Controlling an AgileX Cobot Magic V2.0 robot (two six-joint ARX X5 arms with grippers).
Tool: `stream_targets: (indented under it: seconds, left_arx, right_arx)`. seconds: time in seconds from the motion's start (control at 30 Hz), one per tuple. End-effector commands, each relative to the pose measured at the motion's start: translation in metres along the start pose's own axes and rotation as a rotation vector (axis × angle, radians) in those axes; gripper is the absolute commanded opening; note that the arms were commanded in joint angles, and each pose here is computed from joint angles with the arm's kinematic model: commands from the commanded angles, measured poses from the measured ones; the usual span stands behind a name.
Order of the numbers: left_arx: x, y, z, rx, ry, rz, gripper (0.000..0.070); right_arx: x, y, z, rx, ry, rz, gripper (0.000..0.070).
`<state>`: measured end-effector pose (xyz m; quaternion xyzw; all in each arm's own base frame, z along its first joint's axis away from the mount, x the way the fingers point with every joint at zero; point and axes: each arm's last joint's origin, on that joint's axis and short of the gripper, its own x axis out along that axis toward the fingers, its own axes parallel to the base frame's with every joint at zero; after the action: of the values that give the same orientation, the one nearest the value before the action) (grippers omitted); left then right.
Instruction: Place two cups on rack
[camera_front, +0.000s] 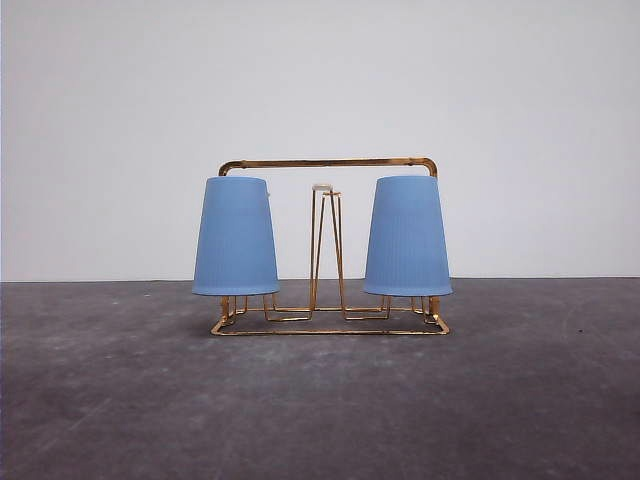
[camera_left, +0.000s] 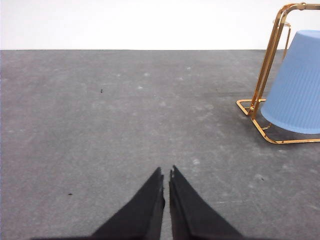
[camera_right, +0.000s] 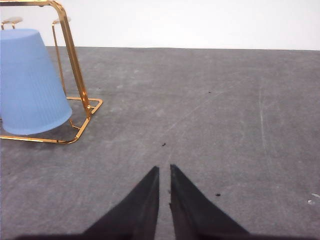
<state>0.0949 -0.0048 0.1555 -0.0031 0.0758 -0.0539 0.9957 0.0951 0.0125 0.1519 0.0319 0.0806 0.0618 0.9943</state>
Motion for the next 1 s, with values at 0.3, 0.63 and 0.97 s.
stream_targets:
  seconds: [0.3,0.63,0.97]
  left_arx:
    - [0.0014,0.0001,-0.0032,-0.007,-0.001,-0.002,0.0]
    - [0.0014,0.0001,-0.0032,-0.007,-0.001,-0.002,0.0]
    - [0.0014,0.0001,-0.0032,-0.007,-0.001,-0.002,0.0]
  right_arx:
    - [0.0001,0.0002,0.0004,-0.011,-0.008,0.002,0.0037]
    - [0.0001,0.0002,0.0004,-0.011,-0.008,0.002,0.0037]
    - [0.0001,0.0002,0.0004,-0.011,-0.008,0.002,0.0037]
